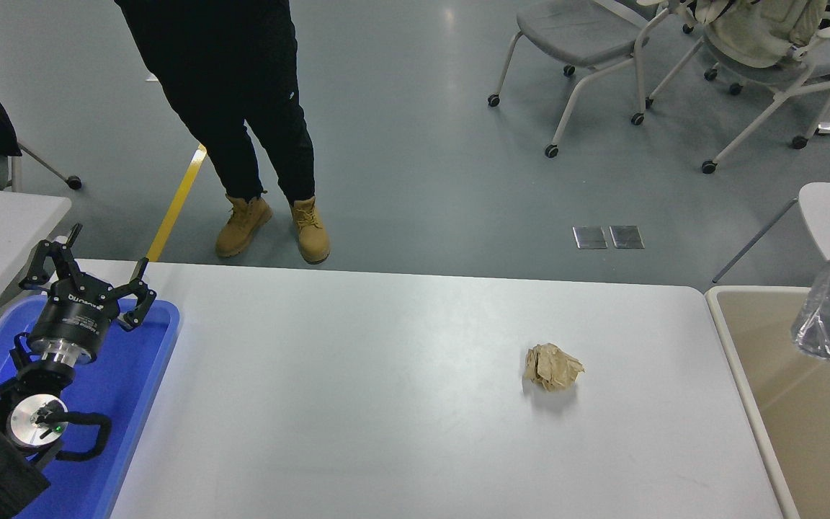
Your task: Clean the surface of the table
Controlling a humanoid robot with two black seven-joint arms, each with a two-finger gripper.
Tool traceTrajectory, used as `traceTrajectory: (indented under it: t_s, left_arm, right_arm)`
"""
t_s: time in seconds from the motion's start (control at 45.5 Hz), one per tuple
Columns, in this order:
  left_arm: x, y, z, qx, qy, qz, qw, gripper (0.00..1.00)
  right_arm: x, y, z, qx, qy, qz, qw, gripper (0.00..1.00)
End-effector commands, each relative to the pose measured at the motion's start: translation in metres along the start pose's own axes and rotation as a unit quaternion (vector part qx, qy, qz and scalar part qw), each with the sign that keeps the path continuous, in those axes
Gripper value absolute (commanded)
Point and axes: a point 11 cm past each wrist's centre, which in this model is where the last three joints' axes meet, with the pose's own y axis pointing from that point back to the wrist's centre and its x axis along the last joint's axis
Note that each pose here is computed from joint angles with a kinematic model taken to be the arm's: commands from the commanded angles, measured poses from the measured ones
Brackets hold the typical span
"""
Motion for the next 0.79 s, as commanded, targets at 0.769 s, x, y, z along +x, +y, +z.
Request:
traceTrajectory:
  t_s: [0.769]
  left_arm:
    - [0.0,0.0,0.0,0.0,0.0,0.001,1.0,1.0]
  right_arm:
    - [-0.06,-0.164,0.054,-0.131,-0.186,0.095,0.969,0.0]
